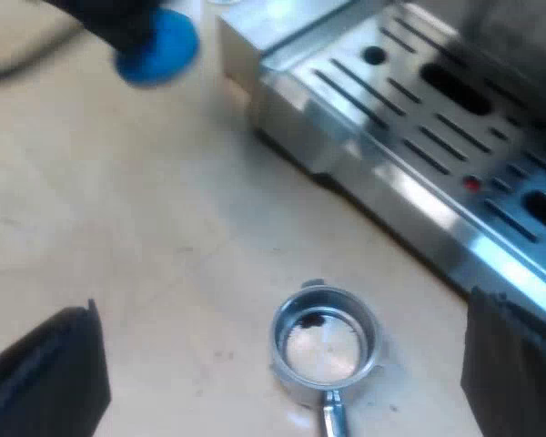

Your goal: Grind coffee beans and then tamp

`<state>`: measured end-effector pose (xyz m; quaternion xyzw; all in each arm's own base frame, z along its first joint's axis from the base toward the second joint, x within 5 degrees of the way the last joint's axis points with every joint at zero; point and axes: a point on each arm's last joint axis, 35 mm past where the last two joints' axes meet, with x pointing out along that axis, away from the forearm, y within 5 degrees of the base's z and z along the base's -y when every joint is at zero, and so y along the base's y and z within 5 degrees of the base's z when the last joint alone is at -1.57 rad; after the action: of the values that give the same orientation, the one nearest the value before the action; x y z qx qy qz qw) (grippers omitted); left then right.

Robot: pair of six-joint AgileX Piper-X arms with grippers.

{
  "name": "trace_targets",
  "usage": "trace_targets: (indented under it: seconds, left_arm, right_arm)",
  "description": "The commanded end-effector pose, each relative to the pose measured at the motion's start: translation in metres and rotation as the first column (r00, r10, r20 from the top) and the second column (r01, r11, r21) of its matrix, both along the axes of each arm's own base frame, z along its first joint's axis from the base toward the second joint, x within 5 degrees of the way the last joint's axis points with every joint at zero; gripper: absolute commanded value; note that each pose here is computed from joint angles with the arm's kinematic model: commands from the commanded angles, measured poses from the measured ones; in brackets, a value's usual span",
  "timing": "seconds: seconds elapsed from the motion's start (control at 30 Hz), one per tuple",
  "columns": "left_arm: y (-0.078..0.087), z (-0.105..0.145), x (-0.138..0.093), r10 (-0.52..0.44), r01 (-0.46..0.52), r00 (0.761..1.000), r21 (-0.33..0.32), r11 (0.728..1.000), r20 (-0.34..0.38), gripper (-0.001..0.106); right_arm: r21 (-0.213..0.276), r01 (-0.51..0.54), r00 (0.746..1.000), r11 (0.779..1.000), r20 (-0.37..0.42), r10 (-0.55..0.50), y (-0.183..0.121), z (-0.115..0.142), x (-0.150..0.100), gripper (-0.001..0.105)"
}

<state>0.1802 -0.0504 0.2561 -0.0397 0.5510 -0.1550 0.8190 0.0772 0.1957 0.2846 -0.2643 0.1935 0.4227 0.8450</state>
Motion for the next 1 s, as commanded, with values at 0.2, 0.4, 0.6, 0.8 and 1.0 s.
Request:
trace_targets:
  seconds: [0.2, 0.4, 0.6, 0.8, 1.0]
  left_arm:
    - [-0.012, 0.025, -0.034, -0.086, 0.091, 0.993, -0.059, 0.994, 0.081, 0.000]
    - [-0.020, 0.038, -0.053, -0.128, 0.143, 0.982, -0.107, 0.984, 0.139, 0.000]
    - [-0.032, 0.041, -0.064, -0.189, 0.208, 0.972, -0.141, 0.968, 0.139, 0.000]
    - [-0.045, 0.043, -0.069, -0.253, 0.279, 0.953, -0.158, 0.947, 0.164, 0.000]
    - [-0.053, 0.047, -0.070, -0.279, 0.317, 0.939, -0.192, 0.929, 0.200, 0.000]
  right_arm:
    - [-0.012, 0.027, 0.999, 1.000, 0.027, -0.026, -0.030, -0.021, -0.008, 0.081]
    - [0.048, 0.027, 0.999, 0.998, 0.045, -0.029, -0.045, -0.044, -0.013, 0.081]
    - [0.091, 0.026, 0.998, 0.995, 0.058, -0.032, -0.054, -0.074, -0.016, 0.081]
    - [0.100, 0.021, 0.998, 0.995, 0.058, -0.027, -0.061, -0.102, -0.018, 0.081]
    - [0.085, 0.024, 0.998, 0.996, 0.055, -0.029, -0.066, -0.117, -0.020, 0.081]
